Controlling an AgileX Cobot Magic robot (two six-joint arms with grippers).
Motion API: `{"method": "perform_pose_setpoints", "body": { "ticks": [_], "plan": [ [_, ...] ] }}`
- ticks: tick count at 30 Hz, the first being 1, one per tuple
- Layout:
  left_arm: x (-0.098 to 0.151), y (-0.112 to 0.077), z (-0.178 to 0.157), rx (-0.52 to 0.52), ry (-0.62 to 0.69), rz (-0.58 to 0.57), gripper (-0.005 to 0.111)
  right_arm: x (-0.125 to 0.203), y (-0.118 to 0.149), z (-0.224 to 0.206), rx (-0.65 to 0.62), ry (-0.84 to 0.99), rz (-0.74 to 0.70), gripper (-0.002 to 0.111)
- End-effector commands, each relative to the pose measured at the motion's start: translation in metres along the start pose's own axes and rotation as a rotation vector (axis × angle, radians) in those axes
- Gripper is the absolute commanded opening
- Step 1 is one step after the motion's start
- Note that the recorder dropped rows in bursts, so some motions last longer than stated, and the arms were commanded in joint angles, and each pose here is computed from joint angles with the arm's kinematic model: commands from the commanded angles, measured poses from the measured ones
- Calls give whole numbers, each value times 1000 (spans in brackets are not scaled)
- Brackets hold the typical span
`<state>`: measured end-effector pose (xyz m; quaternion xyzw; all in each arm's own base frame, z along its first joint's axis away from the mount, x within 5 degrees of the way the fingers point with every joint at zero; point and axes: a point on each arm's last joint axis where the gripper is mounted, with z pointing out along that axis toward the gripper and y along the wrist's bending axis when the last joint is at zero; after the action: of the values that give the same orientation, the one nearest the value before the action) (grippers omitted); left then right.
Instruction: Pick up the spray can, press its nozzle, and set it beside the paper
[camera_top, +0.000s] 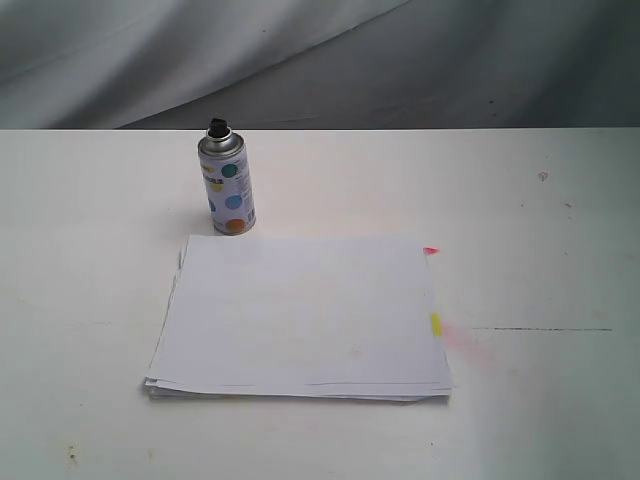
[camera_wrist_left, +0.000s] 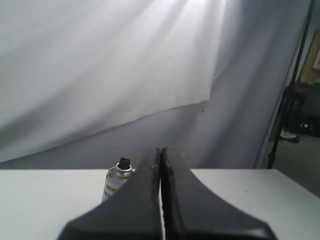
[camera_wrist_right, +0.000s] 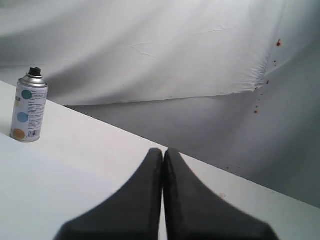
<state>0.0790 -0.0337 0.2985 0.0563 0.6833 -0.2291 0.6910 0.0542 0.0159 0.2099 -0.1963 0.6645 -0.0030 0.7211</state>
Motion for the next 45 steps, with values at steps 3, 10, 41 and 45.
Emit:
{"method": "perform_pose_setpoints", "body": {
  "ticks": [3, 10, 41, 45],
  "plan": [
    [-6, -3, 79, -55, 253, -19, 0, 0, 0, 0, 3, -13, 21, 0],
    [31, 8, 155, -108, 407, 0, 0, 0, 0, 0, 3, -13, 21, 0],
    [206, 43, 233, 10, 326, 143, 9, 0, 0, 0, 3, -13, 28, 0],
    [206, 43, 233, 21, 314, 194, 30, 0, 0, 0, 3, -13, 28, 0]
  ]
}}
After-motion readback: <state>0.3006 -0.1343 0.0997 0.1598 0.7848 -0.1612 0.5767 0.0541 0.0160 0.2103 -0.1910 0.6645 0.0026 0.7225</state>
